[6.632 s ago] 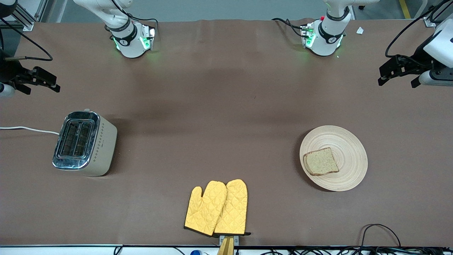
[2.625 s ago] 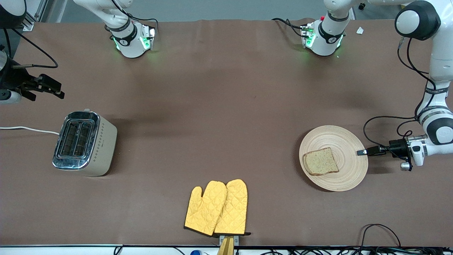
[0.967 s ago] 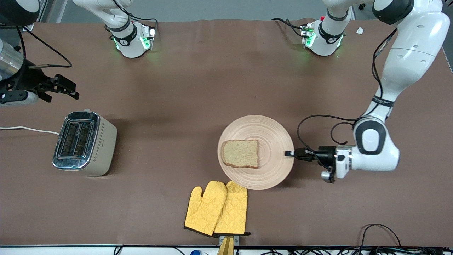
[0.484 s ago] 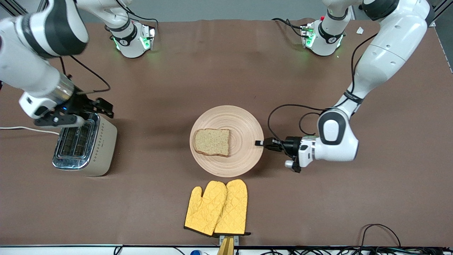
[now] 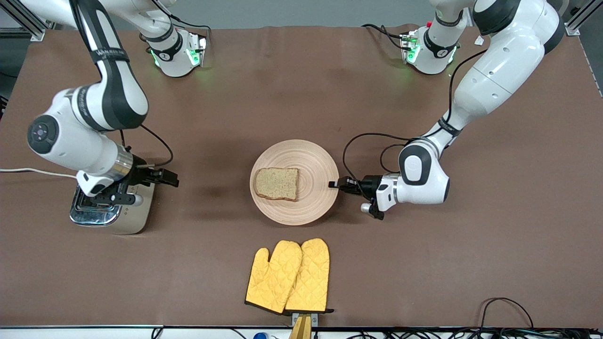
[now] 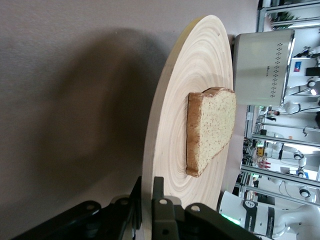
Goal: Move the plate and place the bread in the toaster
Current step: 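Slide the plate further with the left gripper while the right gripper nears the bread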
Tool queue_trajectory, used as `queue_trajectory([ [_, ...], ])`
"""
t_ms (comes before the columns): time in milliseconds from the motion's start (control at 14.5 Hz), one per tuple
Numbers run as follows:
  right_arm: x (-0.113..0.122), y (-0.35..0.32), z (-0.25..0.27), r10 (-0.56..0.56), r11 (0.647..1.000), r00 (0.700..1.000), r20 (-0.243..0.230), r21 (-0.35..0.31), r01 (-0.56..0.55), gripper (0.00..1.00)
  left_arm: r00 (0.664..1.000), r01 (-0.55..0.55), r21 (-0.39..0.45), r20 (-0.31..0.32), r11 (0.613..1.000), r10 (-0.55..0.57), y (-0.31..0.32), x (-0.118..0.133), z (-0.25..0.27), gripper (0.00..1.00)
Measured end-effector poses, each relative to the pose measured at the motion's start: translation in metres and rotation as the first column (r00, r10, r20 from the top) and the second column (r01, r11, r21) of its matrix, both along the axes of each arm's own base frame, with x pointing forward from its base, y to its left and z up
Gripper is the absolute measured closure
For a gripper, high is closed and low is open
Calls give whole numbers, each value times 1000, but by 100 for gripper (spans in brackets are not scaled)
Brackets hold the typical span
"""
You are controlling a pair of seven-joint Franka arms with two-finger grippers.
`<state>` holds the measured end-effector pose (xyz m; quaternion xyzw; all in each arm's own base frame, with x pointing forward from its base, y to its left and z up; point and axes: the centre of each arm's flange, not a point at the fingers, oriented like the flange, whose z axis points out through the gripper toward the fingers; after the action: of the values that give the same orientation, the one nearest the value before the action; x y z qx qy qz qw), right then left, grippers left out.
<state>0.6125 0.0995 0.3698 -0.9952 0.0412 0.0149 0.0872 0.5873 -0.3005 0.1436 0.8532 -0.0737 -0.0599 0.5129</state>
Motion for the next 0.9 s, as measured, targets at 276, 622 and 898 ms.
queue_trajectory([
  [276,1,36,-37,-2,1000,1000,-15,-1,2,0,999,-5,-62,43,998,8,-23,-19,-20,91],
  [622,-10,99,-52,-51,999,998,-26,-7,51,0,999,-35,-55,19,998,36,-14,-16,-28,71],
  [898,-26,146,-65,-76,997,996,-49,-18,76,3,993,-111,-30,-39,993,110,0,0,-20,31],
])
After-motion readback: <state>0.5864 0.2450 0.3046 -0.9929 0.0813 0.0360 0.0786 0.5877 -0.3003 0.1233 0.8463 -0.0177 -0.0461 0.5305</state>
